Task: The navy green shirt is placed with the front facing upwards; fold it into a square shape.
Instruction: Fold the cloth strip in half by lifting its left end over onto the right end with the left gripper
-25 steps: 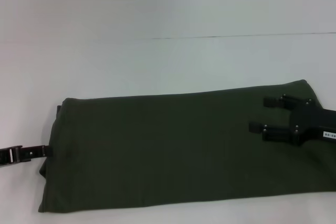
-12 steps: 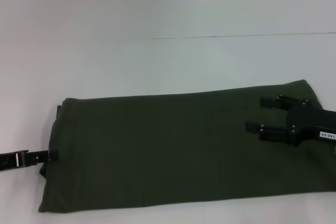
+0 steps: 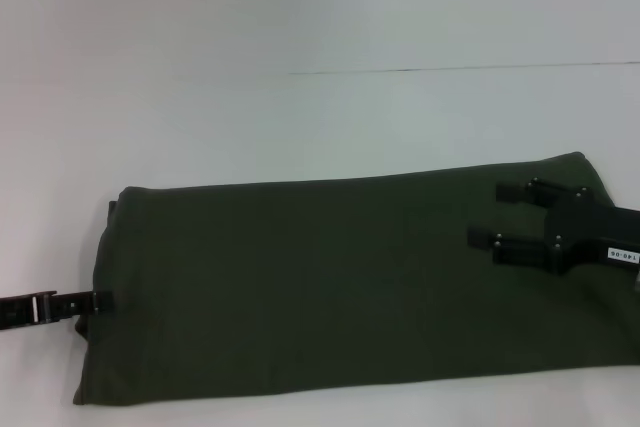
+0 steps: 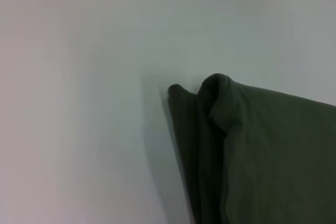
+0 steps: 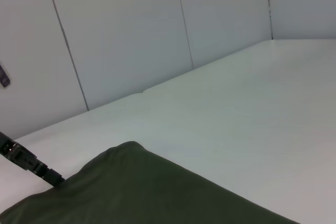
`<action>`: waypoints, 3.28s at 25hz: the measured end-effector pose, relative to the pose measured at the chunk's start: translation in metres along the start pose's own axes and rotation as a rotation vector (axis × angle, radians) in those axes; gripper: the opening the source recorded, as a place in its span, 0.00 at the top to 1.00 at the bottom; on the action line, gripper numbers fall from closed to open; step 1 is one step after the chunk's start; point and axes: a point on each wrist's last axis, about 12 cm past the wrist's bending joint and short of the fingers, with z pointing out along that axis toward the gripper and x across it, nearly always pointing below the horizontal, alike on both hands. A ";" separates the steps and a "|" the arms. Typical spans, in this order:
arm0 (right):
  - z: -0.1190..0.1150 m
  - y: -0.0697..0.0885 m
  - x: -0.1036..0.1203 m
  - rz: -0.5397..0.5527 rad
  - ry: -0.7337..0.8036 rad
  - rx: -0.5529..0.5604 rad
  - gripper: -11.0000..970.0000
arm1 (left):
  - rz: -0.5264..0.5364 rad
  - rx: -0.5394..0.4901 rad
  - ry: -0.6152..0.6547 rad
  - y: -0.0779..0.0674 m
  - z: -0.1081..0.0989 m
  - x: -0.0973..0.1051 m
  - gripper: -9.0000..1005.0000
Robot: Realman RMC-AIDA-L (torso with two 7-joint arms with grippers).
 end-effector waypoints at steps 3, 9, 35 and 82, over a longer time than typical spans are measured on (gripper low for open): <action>0.001 -0.001 -0.001 -0.002 0.000 0.001 0.07 | 0.004 0.004 0.004 0.000 0.001 0.000 0.24; 0.002 -0.001 -0.002 -0.001 0.000 0.002 0.07 | 0.004 0.010 0.007 -0.001 0.002 0.000 0.24; 0.000 -0.003 -0.004 -0.005 0.001 0.009 0.07 | 0.004 0.094 0.060 -0.011 0.014 -0.003 0.25; 0.007 -0.005 -0.009 -0.012 -0.004 0.014 0.07 | 0.022 0.081 0.095 -0.014 0.026 -0.010 0.25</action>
